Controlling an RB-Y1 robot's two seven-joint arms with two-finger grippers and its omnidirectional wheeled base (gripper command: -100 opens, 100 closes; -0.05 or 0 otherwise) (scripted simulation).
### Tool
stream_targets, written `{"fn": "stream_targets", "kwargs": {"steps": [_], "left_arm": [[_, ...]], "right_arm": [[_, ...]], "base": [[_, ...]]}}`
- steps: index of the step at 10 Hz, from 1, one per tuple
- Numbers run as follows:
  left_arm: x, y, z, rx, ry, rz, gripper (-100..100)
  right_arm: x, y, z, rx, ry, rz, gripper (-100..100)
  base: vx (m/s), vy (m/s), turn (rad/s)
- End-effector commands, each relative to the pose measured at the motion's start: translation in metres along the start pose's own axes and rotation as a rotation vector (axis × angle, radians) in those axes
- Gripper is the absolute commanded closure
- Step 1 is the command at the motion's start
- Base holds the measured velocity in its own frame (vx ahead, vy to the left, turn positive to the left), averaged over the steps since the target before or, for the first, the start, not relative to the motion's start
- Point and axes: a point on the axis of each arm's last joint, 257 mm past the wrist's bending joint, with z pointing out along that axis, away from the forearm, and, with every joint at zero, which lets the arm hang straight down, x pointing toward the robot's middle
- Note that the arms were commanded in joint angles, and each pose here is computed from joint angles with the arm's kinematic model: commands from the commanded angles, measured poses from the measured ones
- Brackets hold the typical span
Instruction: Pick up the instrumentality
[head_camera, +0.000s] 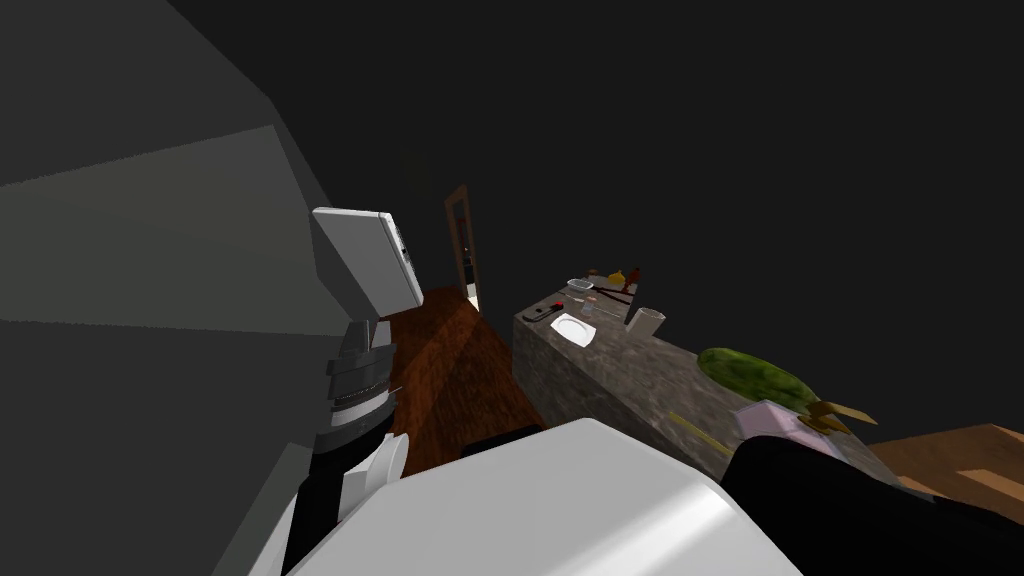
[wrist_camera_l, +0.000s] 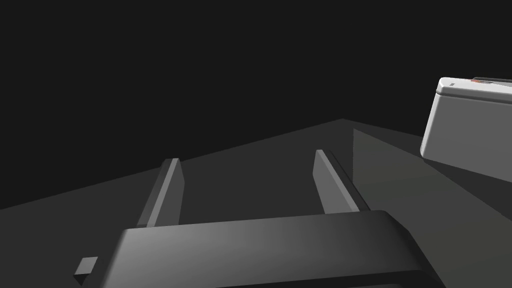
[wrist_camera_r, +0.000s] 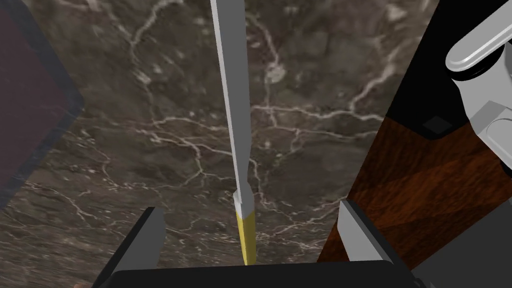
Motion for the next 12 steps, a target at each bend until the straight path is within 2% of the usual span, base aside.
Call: {"fn": "stream_targets", "kwargs": {"steps": [1, 2, 3, 5, 6, 10, 11, 12], "left_arm": [[0.000, 0.000, 0.000, 0.000, 0.000, 0.000, 0], [0.000, 0.000, 0.000, 0.000, 0.000, 0.000, 0], [0.000, 0.000, 0.000, 0.000, 0.000, 0.000, 0], [0.000, 0.000, 0.000, 0.000, 0.000, 0.000, 0], [0.000, 0.000, 0.000, 0.000, 0.000, 0.000, 0], [0.000, 0.000, 0.000, 0.000, 0.000, 0.000, 0], [0.000, 0.000, 0.000, 0.000, 0.000, 0.000, 0], [0.000, 0.000, 0.000, 0.000, 0.000, 0.000, 0]], "right_arm": [[0.000, 0.000, 0.000, 0.000, 0.000, 0.000, -100], [-0.001, 0.001, 0.000, -0.004, -0.002, 0.000, 0], [0.007, 0.008, 0.012, 0.005, 0.004, 0.012, -100], [0.007, 0.008, 0.011, 0.002, 0.003, 0.011, -100], [0.007, 0.008, 0.012, 0.004, 0.004, 0.012, 100], [0.007, 0.008, 0.012, 0.004, 0.004, 0.011, 100], [0.007, 0.008, 0.012, 0.004, 0.004, 0.011, 0], [-0.001, 0.001, 0.000, -0.004, -0.002, 0.000, 100]], "base": [[0.001, -0.047, 0.026], [0.000, -0.010, -0.001], [0.021, 0.001, 0.118], [0.023, 0.005, 0.054], [0.000, 0.000, 0.000], [0.000, 0.000, 0.000], [0.000, 0.000, 0.000], [-0.021, -0.004, -0.152]]}}
